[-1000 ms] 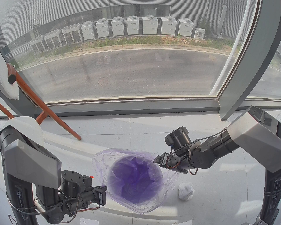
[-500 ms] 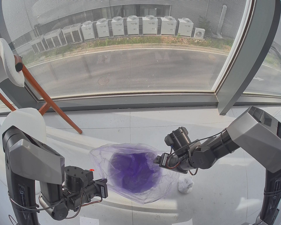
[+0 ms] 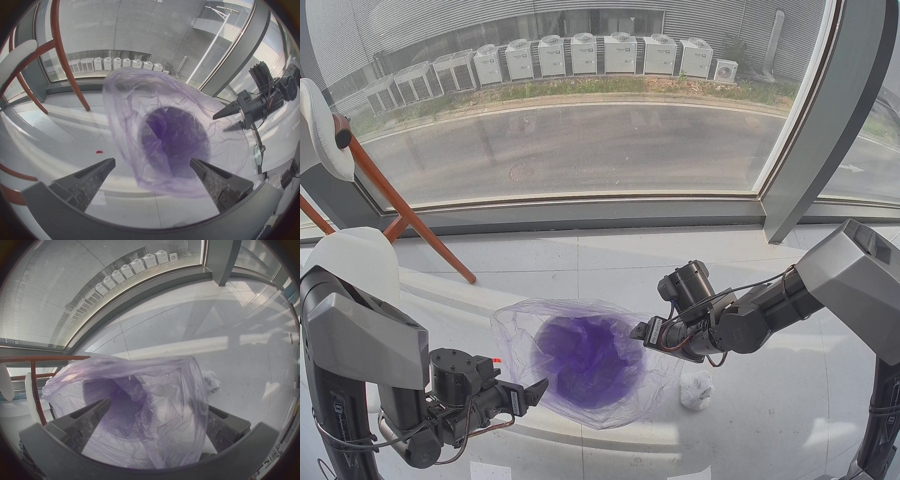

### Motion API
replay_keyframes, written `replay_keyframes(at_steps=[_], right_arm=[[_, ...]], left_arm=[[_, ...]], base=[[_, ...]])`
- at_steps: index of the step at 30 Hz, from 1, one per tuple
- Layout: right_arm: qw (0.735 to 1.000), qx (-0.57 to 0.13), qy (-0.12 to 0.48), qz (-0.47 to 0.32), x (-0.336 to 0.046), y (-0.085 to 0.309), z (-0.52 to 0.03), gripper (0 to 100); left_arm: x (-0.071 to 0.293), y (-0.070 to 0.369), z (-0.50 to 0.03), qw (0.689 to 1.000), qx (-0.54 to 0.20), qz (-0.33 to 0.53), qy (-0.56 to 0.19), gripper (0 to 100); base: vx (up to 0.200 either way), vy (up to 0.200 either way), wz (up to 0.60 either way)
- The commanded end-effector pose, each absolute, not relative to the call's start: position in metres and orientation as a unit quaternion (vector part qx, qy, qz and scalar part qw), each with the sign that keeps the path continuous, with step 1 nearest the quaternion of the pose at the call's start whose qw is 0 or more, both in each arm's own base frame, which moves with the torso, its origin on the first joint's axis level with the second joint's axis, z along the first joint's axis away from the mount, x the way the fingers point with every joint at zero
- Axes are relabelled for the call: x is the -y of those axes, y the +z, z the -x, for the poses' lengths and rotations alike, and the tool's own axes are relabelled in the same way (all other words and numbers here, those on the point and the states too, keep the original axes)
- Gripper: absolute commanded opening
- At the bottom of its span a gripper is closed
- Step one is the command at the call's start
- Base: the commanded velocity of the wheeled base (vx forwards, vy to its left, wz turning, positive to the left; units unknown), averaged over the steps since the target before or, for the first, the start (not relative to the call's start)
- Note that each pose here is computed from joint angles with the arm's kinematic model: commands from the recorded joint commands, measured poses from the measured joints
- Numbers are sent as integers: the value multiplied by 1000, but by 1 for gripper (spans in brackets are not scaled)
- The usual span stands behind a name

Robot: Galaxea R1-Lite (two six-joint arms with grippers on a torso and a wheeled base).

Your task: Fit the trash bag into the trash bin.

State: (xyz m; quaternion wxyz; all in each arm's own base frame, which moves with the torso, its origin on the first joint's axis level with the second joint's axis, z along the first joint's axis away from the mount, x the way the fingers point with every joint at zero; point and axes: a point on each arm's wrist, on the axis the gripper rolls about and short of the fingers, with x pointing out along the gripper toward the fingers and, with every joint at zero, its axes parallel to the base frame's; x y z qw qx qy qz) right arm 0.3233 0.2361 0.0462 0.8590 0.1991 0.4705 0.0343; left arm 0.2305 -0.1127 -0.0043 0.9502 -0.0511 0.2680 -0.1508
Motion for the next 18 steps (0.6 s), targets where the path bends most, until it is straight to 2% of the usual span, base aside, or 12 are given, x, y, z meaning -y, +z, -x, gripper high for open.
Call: replay_keyframes(at_steps=[1,4,6,8,11,14,17,18], right_arm=[[861,-464,38,-204,-236,54,-323,100],[864,-457,48,-205,-239,61,-320,100],[867,-447,59,-213,-240,74,-317,100],[867,-444,78,-214,-245,85,-308,100],[866,-444,90,-211,-252,88,-301,100],[866,-442,107,-210,-261,92,-296,100],[860,-447,130,-207,-271,95,-288,100],[856,-453,143,-203,-278,94,-281,100]], left_arm=[[94,4,-204,945,-294,48,-135,100],[86,12,-204,950,-281,55,-125,100],[91,43,-211,965,-205,81,-144,100],[93,65,-214,970,-163,92,-156,100],[102,68,-213,958,-185,95,-197,100],[103,85,-212,950,-171,126,-230,100],[104,109,-212,944,-163,151,-246,100],[106,132,-214,937,-170,165,-258,100]], base=[[0,0,0],[0,0,0],[0,0,0],[0,0,0],[0,0,0],[0,0,0],[0,0,0],[0,0,0]])
